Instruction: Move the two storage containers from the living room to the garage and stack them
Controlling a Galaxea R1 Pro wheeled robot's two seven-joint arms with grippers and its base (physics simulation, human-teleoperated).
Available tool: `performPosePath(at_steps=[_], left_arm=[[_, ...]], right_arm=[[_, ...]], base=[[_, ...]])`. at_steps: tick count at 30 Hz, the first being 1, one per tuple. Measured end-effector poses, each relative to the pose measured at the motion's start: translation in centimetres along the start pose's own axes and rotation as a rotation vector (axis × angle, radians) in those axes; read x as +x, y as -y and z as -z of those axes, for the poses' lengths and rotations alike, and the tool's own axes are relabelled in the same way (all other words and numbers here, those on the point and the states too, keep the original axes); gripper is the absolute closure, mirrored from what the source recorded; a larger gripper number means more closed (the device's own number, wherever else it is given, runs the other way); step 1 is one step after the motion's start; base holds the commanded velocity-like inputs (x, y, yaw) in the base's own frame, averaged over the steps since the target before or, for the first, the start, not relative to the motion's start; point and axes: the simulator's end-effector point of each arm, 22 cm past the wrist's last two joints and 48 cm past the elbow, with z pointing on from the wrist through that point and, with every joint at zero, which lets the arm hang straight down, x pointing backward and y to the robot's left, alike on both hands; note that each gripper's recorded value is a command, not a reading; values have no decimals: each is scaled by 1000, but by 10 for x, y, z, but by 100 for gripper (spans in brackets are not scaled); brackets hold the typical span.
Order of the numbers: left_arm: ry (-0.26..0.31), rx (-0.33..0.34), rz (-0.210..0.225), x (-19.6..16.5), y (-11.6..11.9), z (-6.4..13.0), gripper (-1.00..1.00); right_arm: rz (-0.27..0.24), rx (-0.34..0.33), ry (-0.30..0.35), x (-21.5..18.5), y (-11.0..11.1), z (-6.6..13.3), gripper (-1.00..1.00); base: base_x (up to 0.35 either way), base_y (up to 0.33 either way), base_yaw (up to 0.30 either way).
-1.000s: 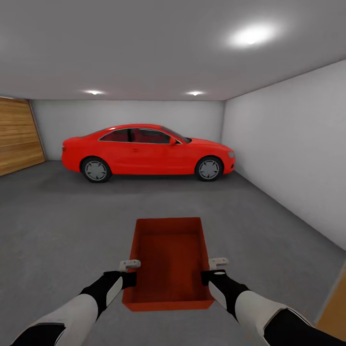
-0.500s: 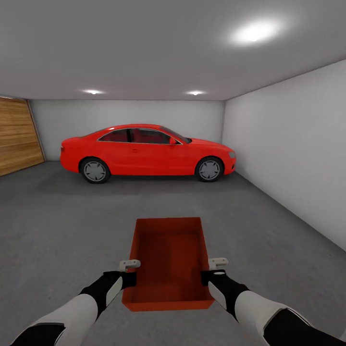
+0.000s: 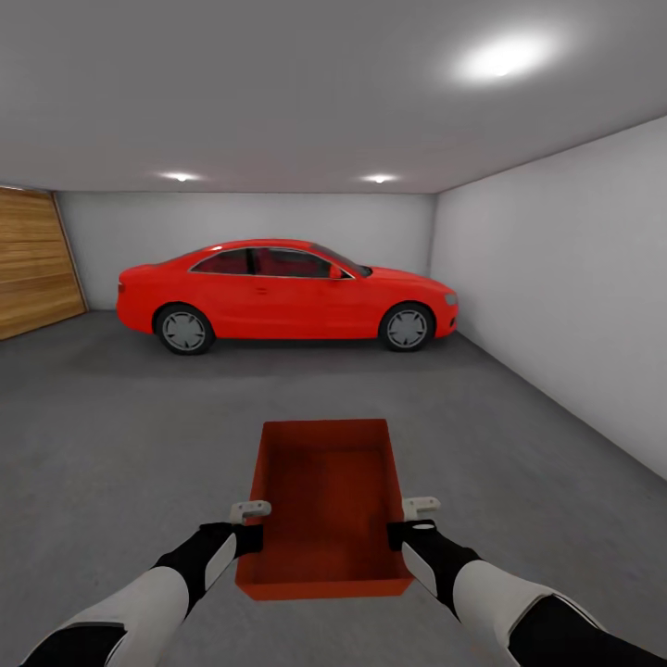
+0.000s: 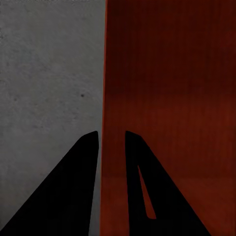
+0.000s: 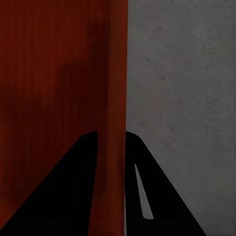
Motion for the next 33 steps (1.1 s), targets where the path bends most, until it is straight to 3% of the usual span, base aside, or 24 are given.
performPosePath(at_steps=[6,33], left_arm=[[0,0,0,0,0,0,100],[0,0,0,0,0,0,100]], right_arm=[[0,0,0,0,0,0,100],[0,0,0,0,0,0,100]], base=[[158,17,0],[320,0,0]])
